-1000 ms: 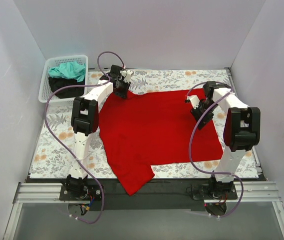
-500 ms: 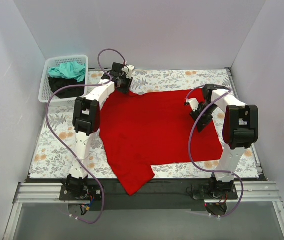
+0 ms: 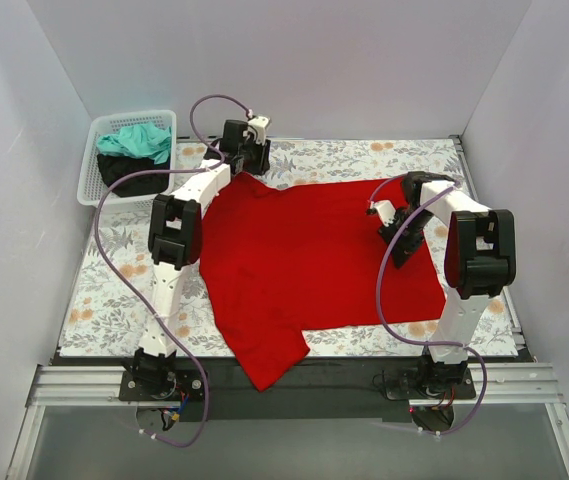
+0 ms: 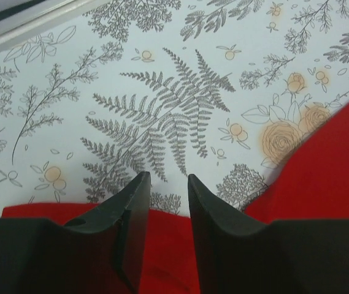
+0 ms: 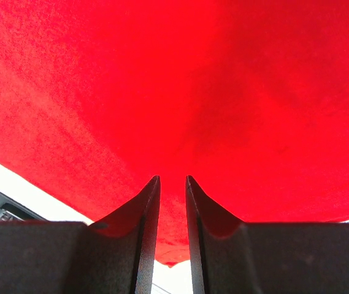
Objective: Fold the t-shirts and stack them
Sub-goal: Flatten the tshirt out
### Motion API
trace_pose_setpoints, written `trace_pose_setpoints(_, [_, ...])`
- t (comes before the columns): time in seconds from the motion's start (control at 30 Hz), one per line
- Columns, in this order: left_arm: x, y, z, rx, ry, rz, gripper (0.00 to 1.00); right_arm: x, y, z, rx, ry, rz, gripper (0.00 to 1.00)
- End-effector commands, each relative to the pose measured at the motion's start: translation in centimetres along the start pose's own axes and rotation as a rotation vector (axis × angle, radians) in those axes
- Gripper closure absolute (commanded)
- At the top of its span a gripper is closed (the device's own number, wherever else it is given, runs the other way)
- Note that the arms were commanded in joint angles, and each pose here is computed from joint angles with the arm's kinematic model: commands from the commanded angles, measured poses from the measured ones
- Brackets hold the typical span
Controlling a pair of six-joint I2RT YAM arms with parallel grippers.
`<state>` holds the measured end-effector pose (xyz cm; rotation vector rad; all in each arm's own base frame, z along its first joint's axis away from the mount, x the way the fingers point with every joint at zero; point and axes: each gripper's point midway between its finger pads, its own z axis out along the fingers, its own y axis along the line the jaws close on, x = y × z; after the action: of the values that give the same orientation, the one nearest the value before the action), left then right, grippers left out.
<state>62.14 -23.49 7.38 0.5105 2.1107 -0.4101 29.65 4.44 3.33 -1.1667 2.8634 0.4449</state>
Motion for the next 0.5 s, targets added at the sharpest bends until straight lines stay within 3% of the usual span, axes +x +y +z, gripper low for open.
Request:
trace_pose_setpoints(0.0, [-6.8,-0.4,-5.5,0.013,-0.119,0.035,0.70,-0.6,0.3,-0.5,0.007,-0.020,-0.011,0.71])
trace_pose_setpoints(0.17, [0.4,-0.9,-7.8,0.014,0.152,0.012,0.70,-0.6,0.2,-0.5,0.013,-0.014,-0.015,0.71])
trace_pose_setpoints(0.33, [4.6,-2.1,-9.0,0.049,0.302,-0.019,0.70,-0.8,0.3,-0.2,0.013,-0.005,-0.020,0.71])
trace_pose_setpoints(0.47, [5.7,-3.2,-8.7,0.064,0.349,-0.030,0.70,-0.6,0.3,0.2,0.019,0.013,-0.025,0.71])
